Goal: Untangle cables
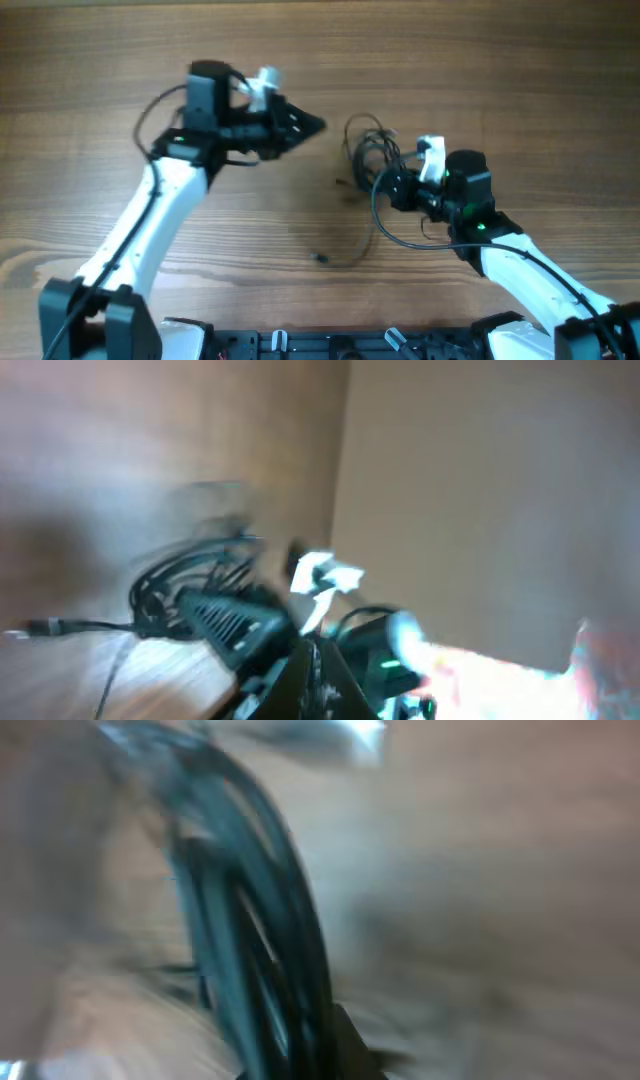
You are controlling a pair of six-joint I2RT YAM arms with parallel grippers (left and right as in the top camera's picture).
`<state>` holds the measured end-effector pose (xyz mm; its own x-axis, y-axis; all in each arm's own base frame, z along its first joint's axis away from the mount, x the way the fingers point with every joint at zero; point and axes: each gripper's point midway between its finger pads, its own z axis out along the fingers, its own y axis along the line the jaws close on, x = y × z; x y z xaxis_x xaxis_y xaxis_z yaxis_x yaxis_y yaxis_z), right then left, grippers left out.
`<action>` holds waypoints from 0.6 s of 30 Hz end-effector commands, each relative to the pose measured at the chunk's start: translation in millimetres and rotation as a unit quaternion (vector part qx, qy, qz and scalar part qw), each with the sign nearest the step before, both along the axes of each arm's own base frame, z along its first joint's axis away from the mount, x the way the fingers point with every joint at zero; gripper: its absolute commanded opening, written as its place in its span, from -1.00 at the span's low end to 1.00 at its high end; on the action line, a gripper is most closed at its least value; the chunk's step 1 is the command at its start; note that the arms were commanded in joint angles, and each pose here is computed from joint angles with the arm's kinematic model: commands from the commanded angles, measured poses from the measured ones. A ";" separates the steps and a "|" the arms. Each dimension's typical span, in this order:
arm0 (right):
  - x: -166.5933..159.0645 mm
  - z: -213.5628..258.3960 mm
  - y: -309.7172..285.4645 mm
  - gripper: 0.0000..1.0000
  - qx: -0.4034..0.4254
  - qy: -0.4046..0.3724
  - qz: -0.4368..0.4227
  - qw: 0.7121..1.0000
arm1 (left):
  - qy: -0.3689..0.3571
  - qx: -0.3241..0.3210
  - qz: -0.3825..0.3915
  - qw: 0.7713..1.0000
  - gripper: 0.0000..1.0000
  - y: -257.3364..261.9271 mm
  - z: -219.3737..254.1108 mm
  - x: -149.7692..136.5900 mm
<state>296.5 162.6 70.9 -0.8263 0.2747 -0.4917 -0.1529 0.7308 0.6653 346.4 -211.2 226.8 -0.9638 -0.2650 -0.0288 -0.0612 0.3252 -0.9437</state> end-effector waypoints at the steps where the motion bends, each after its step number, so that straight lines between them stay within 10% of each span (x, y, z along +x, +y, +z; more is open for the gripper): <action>1: 0.6 -15.4 -11.7 -0.91 -0.030 0.005 -0.021 0.999 | -0.041 -0.017 0.022 0.999 -0.70 27.2 30.8 9.9; 4: 3.1 -8.6 -7.2 -0.91 -0.012 -0.002 -0.019 1.000 | -0.002 0.007 0.040 0.999 0.16 28.9 14.4 6.9; 12: -0.2 30.4 23.5 -0.91 0.016 -0.128 0.111 0.985 | 0.021 0.158 0.050 0.986 0.11 -24.1 -38.7 -21.0; 15: -1.5 30.5 24.4 -0.91 0.018 -0.126 0.115 0.985 | 0.035 0.247 0.088 0.965 1.00 -25.9 -66.7 -30.5; 18: -3.2 31.4 26.0 -0.91 0.025 -0.123 0.118 0.985 | 0.064 0.263 0.102 0.957 1.00 -34.2 -81.8 -36.4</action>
